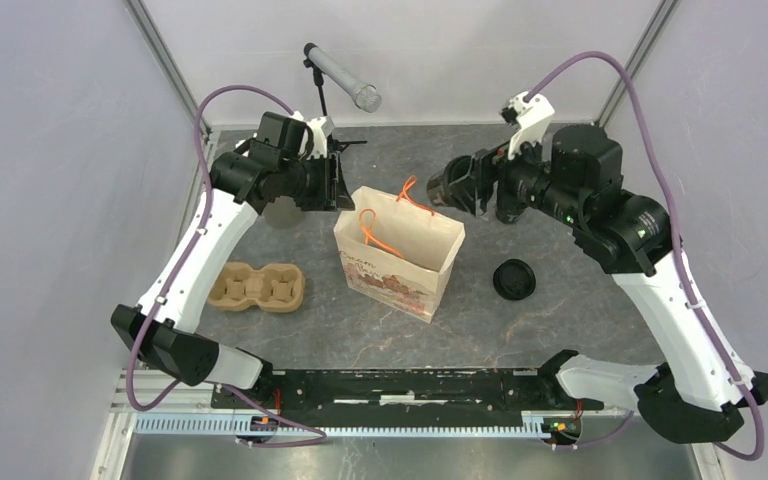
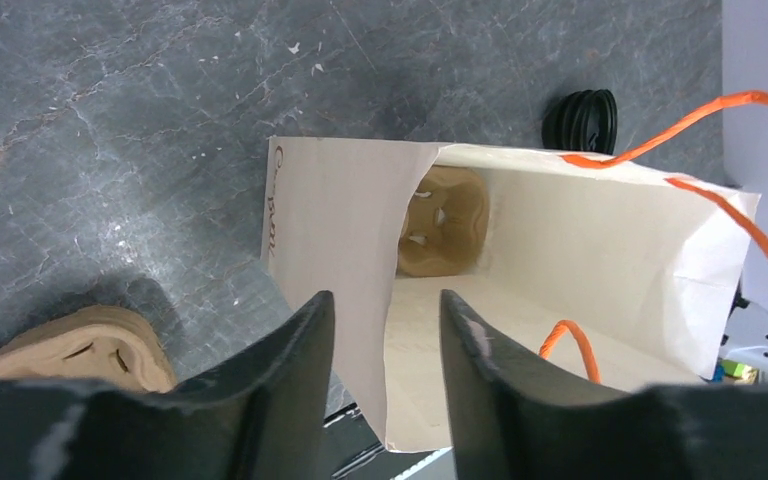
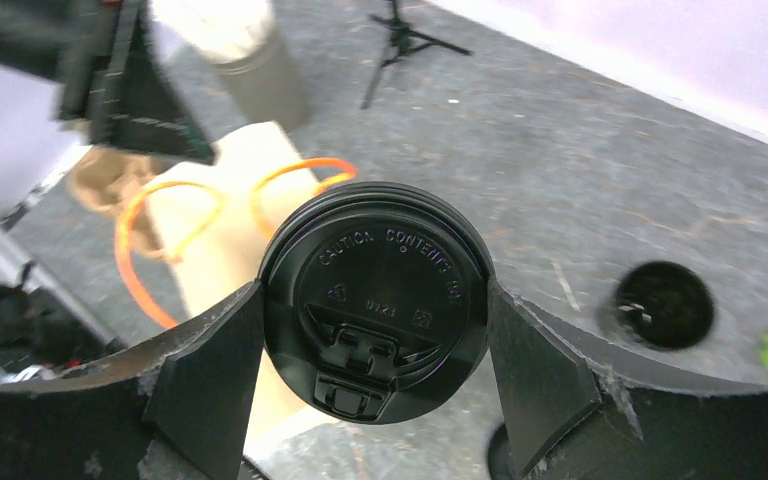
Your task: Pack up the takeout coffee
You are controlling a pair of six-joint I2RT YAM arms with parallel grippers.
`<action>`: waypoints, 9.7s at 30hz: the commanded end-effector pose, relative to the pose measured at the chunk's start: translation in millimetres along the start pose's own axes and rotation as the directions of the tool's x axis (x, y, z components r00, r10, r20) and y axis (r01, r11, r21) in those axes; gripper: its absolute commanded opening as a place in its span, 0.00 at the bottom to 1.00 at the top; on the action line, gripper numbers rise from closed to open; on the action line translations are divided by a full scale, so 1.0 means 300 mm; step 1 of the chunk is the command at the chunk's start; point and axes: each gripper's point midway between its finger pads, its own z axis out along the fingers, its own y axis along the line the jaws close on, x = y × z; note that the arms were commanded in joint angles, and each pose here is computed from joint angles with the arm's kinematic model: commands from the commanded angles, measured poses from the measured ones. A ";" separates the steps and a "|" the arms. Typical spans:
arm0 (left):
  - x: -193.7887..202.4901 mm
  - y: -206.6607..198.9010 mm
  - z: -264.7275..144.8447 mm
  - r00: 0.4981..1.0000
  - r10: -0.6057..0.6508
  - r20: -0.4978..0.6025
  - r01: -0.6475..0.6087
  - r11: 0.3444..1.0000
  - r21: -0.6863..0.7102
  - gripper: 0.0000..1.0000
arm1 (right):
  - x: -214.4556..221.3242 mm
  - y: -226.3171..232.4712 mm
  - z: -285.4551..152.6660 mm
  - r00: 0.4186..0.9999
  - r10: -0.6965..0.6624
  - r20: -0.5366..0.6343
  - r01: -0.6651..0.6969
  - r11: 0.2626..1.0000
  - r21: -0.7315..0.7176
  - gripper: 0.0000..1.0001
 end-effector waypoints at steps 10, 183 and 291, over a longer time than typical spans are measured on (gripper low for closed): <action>0.033 -0.007 0.022 0.998 0.015 -0.059 -0.013 0.999 0.031 0.34 | -0.025 0.297 -0.056 0.996 0.027 0.086 0.005 0.936 -0.352 0.69; 0.421 -0.093 -0.068 0.980 0.172 0.099 -0.193 0.942 0.276 0.60 | 0.617 0.463 0.215 0.452 -0.877 0.166 0.853 0.370 -0.367 0.64; 0.441 -0.135 -0.035 0.994 0.111 -0.006 -0.103 0.937 0.333 0.02 | 0.753 0.173 0.377 0.175 -0.977 0.120 0.908 0.113 -0.404 0.63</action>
